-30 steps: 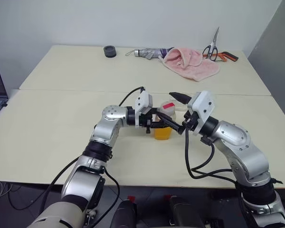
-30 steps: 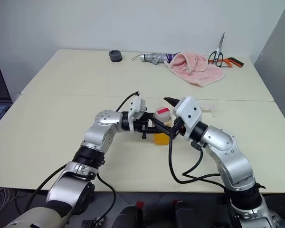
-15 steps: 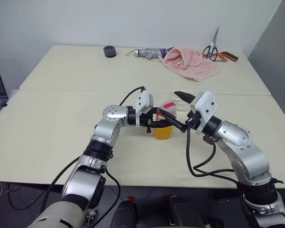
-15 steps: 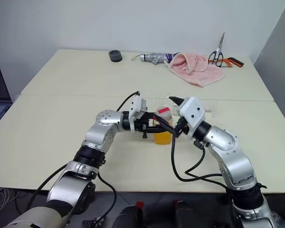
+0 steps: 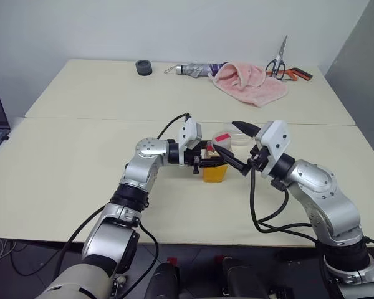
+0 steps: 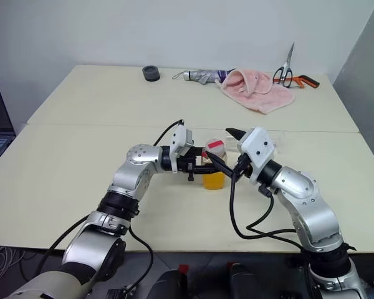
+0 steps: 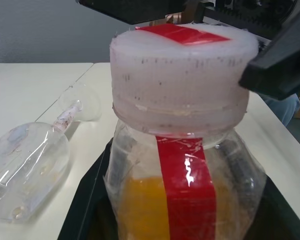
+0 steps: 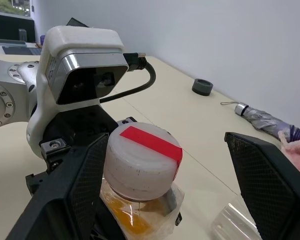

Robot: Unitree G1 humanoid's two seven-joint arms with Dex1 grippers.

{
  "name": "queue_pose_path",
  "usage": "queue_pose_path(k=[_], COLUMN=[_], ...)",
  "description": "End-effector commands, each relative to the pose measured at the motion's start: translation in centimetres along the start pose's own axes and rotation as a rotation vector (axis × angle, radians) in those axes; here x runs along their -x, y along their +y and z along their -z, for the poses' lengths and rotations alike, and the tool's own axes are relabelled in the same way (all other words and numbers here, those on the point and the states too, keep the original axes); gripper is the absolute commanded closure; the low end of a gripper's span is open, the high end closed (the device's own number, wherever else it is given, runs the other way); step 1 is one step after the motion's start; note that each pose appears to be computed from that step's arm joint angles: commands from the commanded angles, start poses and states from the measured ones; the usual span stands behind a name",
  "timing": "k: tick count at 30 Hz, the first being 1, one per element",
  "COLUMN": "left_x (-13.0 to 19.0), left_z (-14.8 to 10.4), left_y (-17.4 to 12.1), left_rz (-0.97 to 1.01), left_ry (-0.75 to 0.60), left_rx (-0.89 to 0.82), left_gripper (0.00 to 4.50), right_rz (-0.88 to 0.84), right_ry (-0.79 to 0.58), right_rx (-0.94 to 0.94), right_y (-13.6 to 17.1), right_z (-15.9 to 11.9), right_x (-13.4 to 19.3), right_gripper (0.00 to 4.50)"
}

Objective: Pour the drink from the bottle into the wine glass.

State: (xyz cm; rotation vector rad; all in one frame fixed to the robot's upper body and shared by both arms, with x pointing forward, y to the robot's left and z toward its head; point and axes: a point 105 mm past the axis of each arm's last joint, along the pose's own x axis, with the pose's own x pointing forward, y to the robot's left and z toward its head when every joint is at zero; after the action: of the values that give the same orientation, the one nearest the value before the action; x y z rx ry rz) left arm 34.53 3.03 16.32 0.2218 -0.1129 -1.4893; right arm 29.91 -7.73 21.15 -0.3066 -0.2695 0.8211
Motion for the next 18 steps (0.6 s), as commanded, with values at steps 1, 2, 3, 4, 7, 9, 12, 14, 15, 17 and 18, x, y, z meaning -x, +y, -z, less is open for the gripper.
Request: queue_pose_path(k=[1,2,3,4,7,9,12,14,15,17,18], left_x=[0.14,0.14,0.14,0.14,0.13,0.13,0.13,0.13,0.12,0.12,0.14], left_z=[-1.41,-1.41,-1.41,-1.41,-1.41,-1.41,-1.42,-1.44,-1.45,-1.47,-1.47], left_y=[-0.06,-0.07,-0.07,-0.07,-0.07,-0.08,-0.07,-0.07,-0.08,-0.11,-0.12], left_rz=[0.019,0.019,0.019,0.019,0.018,0.019,0.02,0.02,0.021,0.022,0.023], left_ry=[-0.025,-0.025,-0.025,-0.025,-0.024,-0.023,-0.022,-0.022,-0.022,-0.021,-0.021], left_rx=[-0.061,-0.061,-0.061,-0.062,-0.063,-0.065,-0.067,-0.069,-0.07,-0.071,-0.072], left_gripper=[2.69,2.69,2.69,2.69,2.69,2.69,2.69,2.69,2.69,2.69,2.69], right_rz=[0.132,0.131,0.131,0.131,0.13,0.132,0.139,0.145,0.146,0.153,0.154], right_ry=[-0.008,-0.007,-0.006,-0.005,0.004,0.01,0.015,0.02,0.024,0.027,0.03], right_rx=[0.046,0.045,0.045,0.045,0.045,0.047,0.05,0.054,0.056,0.059,0.062], right_y=[-2.8,-2.78,-2.78,-2.78,-2.8,-2.87,-3.04,-3.16,-3.22,-3.36,-3.38], right_z=[-0.87,-0.86,-0.85,-0.83,-0.71,-0.63,-0.58,-0.5,-0.44,-0.4,-0.36], right_x=[1.5,1.54,1.58,1.61,1.75,1.86,1.95,2.01,2.06,2.16,2.2], right_gripper=[0.57,0.57,0.57,0.57,0.57,0.57,0.57,0.57,0.57,0.57,0.57])
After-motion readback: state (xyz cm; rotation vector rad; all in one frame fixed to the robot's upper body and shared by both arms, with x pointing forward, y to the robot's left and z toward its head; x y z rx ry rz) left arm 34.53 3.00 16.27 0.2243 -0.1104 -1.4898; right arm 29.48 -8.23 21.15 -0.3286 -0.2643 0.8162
